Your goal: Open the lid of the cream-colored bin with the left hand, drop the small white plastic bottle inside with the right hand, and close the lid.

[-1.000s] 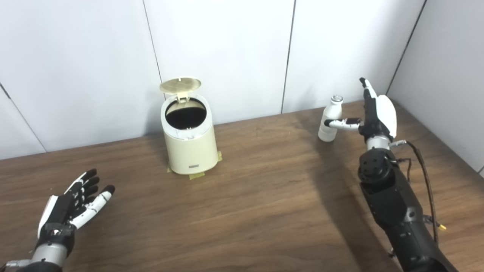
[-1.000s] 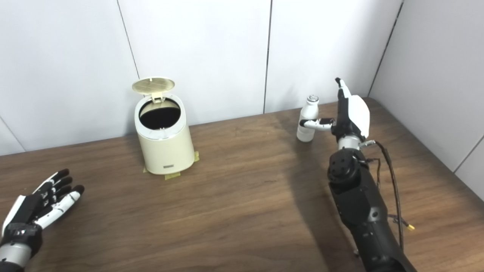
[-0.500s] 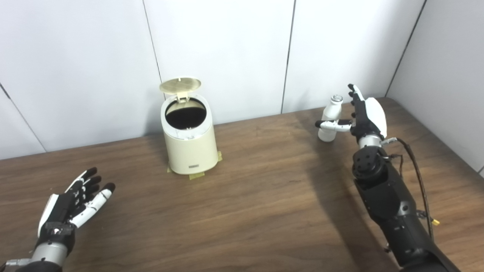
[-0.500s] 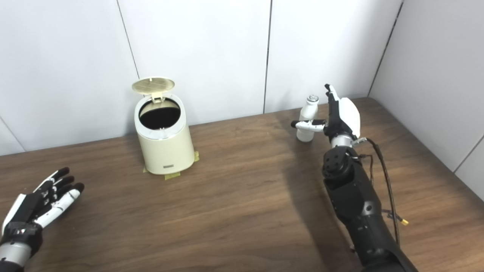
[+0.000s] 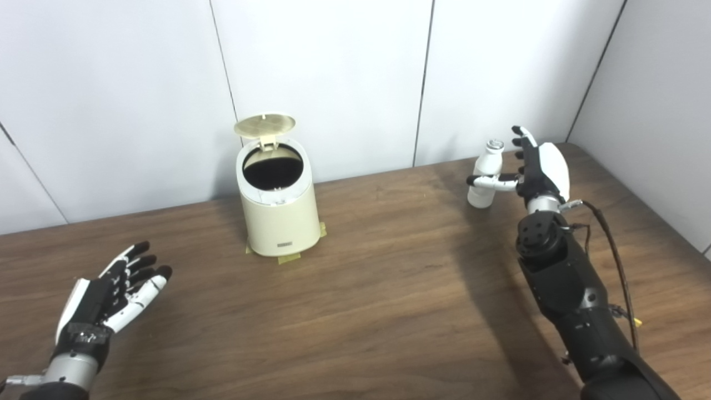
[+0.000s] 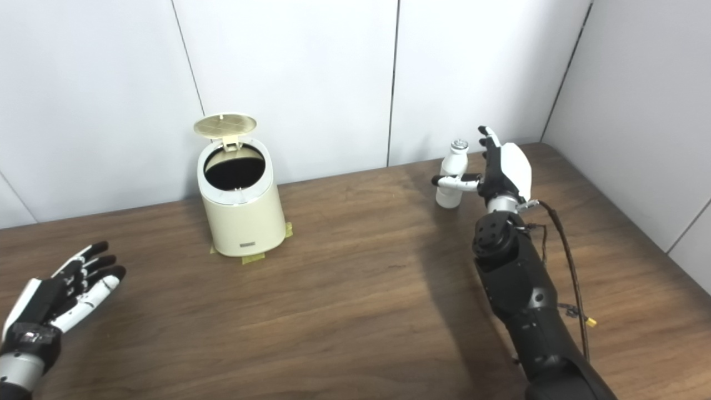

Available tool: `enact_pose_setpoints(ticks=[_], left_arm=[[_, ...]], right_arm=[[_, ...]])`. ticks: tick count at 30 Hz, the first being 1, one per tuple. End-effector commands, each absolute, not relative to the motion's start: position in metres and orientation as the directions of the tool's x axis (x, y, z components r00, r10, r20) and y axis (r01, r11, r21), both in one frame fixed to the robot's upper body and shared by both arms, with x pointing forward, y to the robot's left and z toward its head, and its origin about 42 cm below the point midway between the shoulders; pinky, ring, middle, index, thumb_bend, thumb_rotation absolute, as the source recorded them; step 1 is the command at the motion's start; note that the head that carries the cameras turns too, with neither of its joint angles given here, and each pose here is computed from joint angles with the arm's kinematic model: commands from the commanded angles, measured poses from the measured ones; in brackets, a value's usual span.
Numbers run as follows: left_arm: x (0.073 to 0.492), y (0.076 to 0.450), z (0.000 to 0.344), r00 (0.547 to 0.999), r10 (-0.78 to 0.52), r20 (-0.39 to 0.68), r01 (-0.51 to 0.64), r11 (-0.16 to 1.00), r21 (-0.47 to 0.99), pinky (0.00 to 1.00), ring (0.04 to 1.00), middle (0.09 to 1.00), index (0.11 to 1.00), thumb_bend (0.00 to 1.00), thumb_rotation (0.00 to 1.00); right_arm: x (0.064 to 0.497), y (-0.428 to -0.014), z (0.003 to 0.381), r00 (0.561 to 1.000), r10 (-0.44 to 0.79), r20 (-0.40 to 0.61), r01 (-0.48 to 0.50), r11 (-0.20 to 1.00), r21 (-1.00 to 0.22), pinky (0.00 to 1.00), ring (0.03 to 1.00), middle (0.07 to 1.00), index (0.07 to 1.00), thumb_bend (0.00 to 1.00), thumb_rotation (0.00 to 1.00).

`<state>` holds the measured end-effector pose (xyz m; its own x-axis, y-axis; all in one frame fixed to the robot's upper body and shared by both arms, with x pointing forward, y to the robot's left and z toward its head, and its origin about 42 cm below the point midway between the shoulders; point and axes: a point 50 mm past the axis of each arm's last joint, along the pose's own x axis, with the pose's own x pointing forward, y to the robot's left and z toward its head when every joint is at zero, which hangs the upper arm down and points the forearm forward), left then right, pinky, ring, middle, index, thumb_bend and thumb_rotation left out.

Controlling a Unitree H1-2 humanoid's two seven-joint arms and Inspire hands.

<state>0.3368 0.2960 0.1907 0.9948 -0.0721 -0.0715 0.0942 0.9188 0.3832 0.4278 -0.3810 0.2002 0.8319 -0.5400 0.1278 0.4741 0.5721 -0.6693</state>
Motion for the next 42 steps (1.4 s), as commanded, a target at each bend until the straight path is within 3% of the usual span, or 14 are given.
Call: enact_pose_setpoints(ticks=[1,9,26,37,41,42], left_arm=[[0.345,0.297,0.211,0.996,-0.092,0.017,0.076,0.904,0.421,0.8,0.854,0.87,0.94,0.59,0.46],[0.345,0.296,0.21,0.996,-0.088,0.017,0.072,0.901,0.429,0.81,0.859,0.873,0.943,0.58,0.47],[0.345,0.295,0.212,0.996,-0.086,0.009,0.075,0.909,0.41,0.8,0.845,0.87,0.94,0.61,0.44],[0.346,0.295,0.214,0.996,-0.084,0.009,0.072,0.905,0.419,0.81,0.843,0.859,0.937,0.62,0.45],[0.345,0.295,0.215,0.996,-0.086,0.007,0.075,0.906,0.416,0.79,0.838,0.858,0.934,0.62,0.45],[0.345,0.294,0.214,0.996,-0.087,0.007,0.076,0.907,0.414,0.78,0.835,0.858,0.935,0.62,0.44]], right_arm=[[0.441,-0.385,0.234,0.809,-0.54,0.231,0.548,0.552,-0.629,0.67,0.802,0.863,0.889,0.88,0.21],[0.443,-0.386,0.232,0.811,-0.54,0.226,0.546,0.558,-0.625,0.71,0.817,0.859,0.885,0.88,0.19],[0.441,-0.379,0.215,0.834,-0.511,0.206,0.519,0.602,-0.607,0.61,0.708,0.745,0.804,0.87,0.15],[0.444,-0.381,0.204,0.843,-0.494,0.213,0.515,0.626,-0.585,0.54,0.609,0.66,0.665,0.86,0.06],[0.443,-0.381,0.203,0.83,-0.509,0.229,0.537,0.618,-0.574,0.5,0.554,0.601,0.622,0.83,0.04],[0.443,-0.382,0.203,0.82,-0.522,0.236,0.552,0.609,-0.569,0.45,0.516,0.514,0.568,0.65,0.02]])
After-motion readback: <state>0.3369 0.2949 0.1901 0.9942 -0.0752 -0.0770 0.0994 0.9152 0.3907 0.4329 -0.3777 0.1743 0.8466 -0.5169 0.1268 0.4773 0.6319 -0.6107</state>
